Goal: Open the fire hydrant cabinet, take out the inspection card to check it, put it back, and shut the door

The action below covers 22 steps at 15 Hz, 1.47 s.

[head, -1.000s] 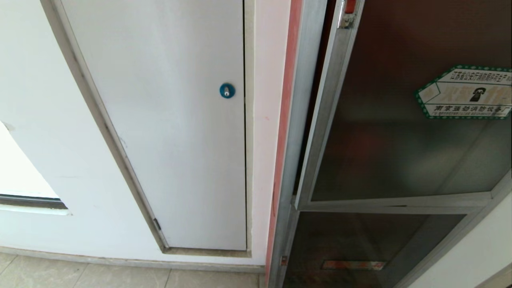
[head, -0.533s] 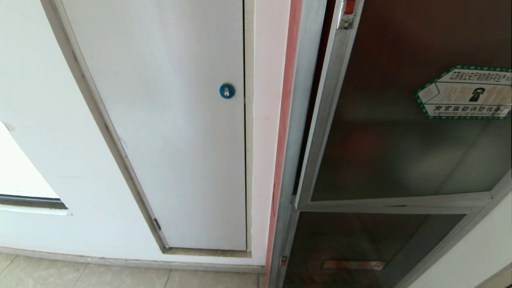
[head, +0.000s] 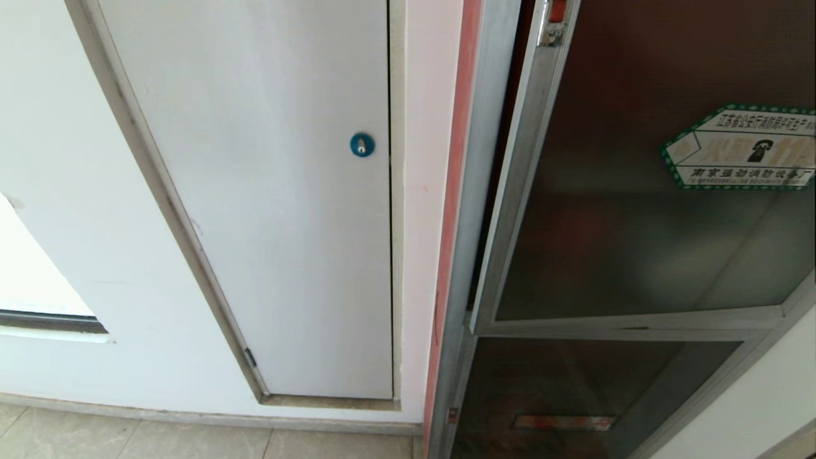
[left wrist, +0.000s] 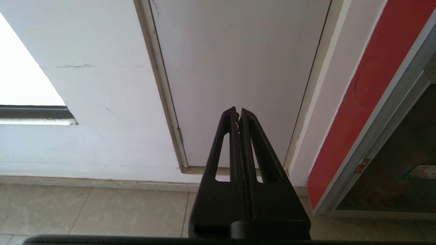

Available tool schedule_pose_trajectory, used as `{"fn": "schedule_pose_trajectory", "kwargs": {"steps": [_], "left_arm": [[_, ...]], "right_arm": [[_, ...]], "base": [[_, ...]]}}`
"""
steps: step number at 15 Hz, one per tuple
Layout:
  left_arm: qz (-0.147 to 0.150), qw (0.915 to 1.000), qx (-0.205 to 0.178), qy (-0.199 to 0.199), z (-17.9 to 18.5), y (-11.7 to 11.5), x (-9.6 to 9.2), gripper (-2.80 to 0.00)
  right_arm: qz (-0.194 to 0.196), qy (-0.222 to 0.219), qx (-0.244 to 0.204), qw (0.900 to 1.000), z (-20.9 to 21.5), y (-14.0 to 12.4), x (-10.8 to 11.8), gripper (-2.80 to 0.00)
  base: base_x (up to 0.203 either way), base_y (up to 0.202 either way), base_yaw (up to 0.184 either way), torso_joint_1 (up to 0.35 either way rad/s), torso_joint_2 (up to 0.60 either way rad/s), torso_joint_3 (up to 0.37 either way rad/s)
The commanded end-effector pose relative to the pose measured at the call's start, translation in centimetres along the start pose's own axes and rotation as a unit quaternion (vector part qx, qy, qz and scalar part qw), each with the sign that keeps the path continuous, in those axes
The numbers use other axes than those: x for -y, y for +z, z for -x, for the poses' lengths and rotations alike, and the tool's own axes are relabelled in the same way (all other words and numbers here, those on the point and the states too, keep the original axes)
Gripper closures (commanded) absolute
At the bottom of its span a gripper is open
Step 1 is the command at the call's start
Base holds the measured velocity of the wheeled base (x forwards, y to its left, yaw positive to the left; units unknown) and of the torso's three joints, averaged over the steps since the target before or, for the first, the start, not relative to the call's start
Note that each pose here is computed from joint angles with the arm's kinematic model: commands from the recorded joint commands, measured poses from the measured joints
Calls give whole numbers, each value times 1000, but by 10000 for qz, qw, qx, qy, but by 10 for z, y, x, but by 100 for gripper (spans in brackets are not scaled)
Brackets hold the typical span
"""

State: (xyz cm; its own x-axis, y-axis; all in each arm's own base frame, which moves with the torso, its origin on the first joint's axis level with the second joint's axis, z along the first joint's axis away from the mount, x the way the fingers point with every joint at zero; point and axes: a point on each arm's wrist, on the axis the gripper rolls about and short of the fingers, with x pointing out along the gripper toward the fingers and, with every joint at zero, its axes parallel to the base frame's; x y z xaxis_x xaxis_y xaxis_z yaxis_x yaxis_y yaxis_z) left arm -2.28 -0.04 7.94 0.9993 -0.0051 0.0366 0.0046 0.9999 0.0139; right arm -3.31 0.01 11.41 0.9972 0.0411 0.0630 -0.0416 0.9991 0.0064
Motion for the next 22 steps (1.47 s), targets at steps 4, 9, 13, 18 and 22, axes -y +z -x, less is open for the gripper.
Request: {"fn": "schedule_pose_trajectory", "kwargs": {"steps": [4,9,13,18,22], "left_arm": [[-1,10000,-68,2,-1,-4,0,0],[-1,10000,-68,2,-1,-4,0,0],[-1,10000,-68,2,-1,-4,0,0],[-1,10000,-68,2,-1,-4,0,0],[-1,10000,-68,2,-1,-4,0,0]], "right_arm": [[-12,688,-92,9976,-24,90,-3,0],[-94,1750,-178,9844,-83,182,-7,0],[-642,2582,-602,9621,-139,214,-18,0],[-927,3432,-1049,9288,-192,224,-51,0],[-904,3465,-1130,9268,-224,230,-77,0]], "base": [[0,0,0,0,0,0],[0,0,0,0,0,0],[0,0,0,0,0,0],[0,0,0,0,0,0],[0,0,0,0,0,0]]}}
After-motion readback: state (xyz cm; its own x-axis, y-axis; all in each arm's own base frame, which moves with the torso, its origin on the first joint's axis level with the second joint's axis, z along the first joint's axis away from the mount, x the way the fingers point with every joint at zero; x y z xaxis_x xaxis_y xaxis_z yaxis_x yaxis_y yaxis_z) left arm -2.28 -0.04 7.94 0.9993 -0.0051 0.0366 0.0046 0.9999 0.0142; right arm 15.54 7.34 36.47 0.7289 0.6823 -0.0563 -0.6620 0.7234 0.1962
